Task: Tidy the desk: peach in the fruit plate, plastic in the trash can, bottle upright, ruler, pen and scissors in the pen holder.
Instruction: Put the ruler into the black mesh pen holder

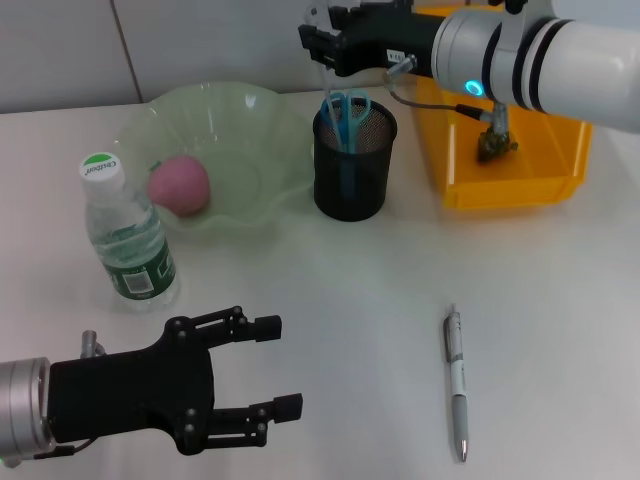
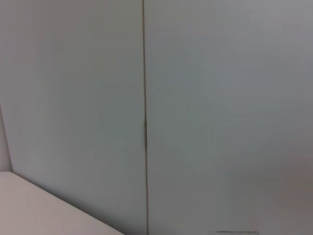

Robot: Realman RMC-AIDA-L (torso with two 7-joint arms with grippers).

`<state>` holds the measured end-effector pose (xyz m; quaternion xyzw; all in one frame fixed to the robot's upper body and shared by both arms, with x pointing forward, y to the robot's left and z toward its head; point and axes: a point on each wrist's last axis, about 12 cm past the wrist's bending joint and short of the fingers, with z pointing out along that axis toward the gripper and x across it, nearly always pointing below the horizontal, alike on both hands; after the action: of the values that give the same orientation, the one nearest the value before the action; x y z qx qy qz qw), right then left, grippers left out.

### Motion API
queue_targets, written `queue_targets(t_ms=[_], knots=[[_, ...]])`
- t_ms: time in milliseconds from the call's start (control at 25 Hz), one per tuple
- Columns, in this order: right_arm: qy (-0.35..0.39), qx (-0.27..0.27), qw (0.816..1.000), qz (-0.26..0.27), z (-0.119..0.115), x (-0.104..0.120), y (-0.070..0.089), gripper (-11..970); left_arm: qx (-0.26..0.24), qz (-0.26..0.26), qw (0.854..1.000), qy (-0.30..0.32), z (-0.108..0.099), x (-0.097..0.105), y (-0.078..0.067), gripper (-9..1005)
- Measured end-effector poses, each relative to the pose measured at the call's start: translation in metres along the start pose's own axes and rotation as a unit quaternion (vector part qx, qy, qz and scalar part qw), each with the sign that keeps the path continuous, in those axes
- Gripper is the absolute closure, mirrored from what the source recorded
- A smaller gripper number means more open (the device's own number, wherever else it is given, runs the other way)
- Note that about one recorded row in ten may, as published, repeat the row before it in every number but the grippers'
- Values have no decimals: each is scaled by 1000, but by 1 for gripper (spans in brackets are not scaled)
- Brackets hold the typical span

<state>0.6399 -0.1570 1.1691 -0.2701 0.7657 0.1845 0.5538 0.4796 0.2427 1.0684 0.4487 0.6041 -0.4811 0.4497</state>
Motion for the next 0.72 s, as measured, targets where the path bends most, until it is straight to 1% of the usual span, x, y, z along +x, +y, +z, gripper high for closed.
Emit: queue_targets(t_ms=[240, 720], knots=[[0, 2, 1000, 16, -1, 5, -2, 579, -2, 2, 1000, 0, -1, 0, 0, 184], [3, 3, 1000, 19, -4, 9, -3, 522, -8, 1, 1000, -2, -4, 1, 1, 184]])
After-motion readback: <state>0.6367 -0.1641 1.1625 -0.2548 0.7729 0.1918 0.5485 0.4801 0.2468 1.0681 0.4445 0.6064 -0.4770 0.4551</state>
